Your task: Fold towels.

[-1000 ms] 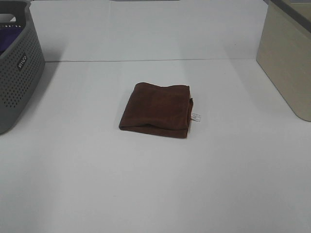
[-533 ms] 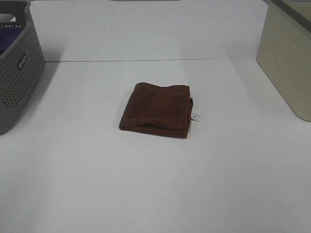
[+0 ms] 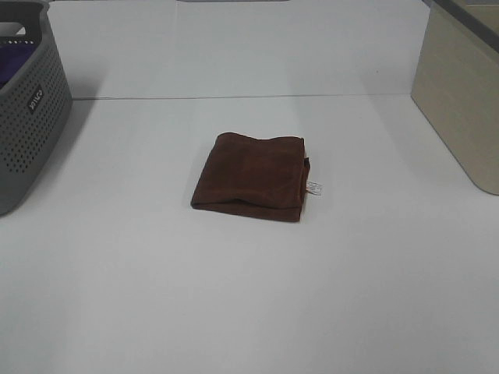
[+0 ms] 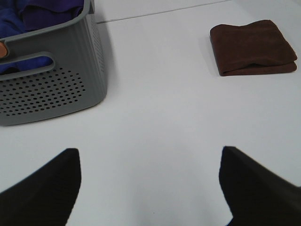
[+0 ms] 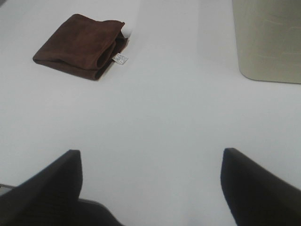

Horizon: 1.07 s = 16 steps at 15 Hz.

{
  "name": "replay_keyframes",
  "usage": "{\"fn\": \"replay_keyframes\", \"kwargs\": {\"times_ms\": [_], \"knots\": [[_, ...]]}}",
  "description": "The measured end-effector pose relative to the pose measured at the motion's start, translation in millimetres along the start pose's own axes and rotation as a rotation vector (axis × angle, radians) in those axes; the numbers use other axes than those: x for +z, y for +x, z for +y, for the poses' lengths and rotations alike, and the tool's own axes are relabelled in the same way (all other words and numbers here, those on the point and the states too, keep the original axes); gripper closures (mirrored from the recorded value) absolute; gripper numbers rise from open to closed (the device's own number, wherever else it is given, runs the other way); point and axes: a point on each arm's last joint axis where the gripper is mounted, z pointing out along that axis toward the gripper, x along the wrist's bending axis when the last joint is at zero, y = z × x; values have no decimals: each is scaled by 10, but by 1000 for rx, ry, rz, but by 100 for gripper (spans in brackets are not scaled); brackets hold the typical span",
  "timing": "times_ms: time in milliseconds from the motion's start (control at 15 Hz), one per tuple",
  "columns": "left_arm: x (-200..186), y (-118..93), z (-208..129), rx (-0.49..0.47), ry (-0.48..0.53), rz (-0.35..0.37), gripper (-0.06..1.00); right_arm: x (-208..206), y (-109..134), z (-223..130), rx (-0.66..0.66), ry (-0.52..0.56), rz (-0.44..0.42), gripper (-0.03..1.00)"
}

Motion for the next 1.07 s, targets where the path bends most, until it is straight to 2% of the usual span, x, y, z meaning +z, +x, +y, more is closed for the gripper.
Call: {"fn": "replay_keyframes", "kwargs": {"times_ms": [1067], "knots": [[-1, 0, -1, 0, -1, 0, 17, -22, 11, -19, 0, -21, 6, 20]]}}
